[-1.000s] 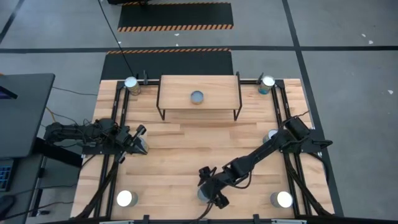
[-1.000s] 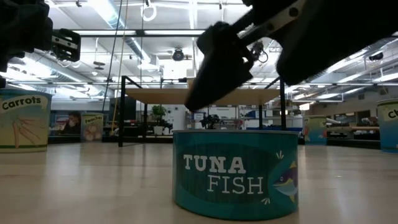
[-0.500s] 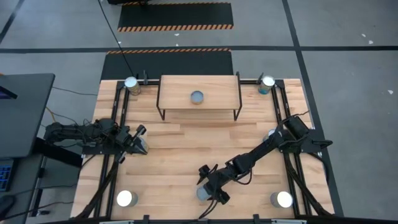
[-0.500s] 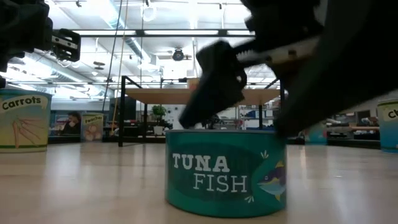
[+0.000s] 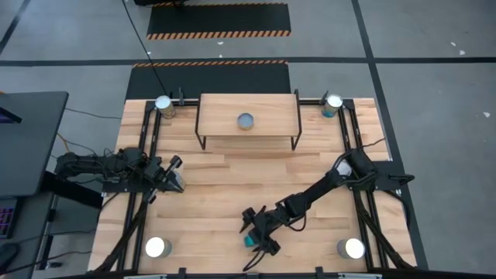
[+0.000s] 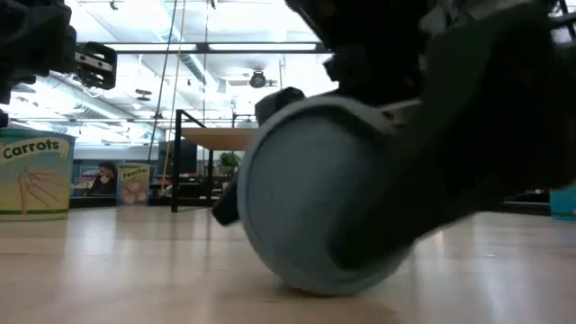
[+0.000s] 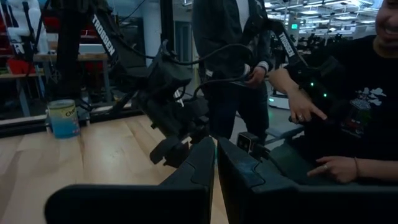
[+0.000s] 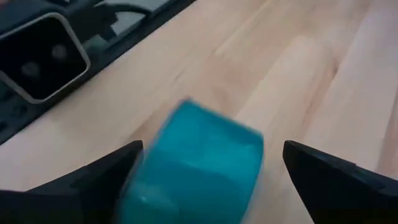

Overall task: Pick and place cans onto a shelf
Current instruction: Put the small green tuna can on the shelf aligned with the other small yellow canned mushrooms

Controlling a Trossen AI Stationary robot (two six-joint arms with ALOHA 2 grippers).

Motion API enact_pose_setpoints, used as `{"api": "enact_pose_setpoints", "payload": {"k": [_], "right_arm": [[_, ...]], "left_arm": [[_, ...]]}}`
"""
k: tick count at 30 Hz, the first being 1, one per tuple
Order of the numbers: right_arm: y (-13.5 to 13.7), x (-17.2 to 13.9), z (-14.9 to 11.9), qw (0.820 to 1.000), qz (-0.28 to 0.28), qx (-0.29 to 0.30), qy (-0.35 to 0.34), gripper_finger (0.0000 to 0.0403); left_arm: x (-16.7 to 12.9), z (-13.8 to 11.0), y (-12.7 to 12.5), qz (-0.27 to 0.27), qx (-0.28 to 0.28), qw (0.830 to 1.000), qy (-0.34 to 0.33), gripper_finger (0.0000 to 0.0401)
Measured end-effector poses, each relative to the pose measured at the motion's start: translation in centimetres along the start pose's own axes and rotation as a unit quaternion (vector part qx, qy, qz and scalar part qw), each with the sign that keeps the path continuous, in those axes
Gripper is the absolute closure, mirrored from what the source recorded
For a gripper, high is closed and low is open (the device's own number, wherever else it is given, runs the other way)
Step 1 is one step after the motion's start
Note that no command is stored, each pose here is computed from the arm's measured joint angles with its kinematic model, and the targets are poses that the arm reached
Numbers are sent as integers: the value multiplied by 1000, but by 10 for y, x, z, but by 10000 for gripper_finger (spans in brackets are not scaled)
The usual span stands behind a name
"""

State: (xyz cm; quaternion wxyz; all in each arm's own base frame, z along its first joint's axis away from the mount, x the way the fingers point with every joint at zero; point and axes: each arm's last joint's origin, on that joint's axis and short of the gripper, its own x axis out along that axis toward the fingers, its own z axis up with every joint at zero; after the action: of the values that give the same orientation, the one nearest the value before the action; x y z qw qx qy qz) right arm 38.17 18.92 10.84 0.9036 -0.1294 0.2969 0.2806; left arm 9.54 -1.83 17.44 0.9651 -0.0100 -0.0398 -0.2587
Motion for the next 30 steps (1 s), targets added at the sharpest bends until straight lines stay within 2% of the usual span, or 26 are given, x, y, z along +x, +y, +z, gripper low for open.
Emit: {"api": "enact_pose_setpoints", "payload": {"k": [10, 19, 25, 30], "right_arm": [[1, -1, -1, 999, 1, 38, 16, 23], [1, -17, 13, 998, -13, 61, 11, 25], [-4, -24, 14, 993, -17, 111, 27, 54], [-3, -34, 25, 995, -20, 102, 10, 76]], "left_arm": [[0, 0, 0, 0, -1, 1000, 1, 374], [0, 0, 0, 0, 0, 1000, 1, 374], [0, 0, 0, 0, -1, 1000, 1, 374], [0, 0, 0, 0, 0, 1000, 1, 374]]}}
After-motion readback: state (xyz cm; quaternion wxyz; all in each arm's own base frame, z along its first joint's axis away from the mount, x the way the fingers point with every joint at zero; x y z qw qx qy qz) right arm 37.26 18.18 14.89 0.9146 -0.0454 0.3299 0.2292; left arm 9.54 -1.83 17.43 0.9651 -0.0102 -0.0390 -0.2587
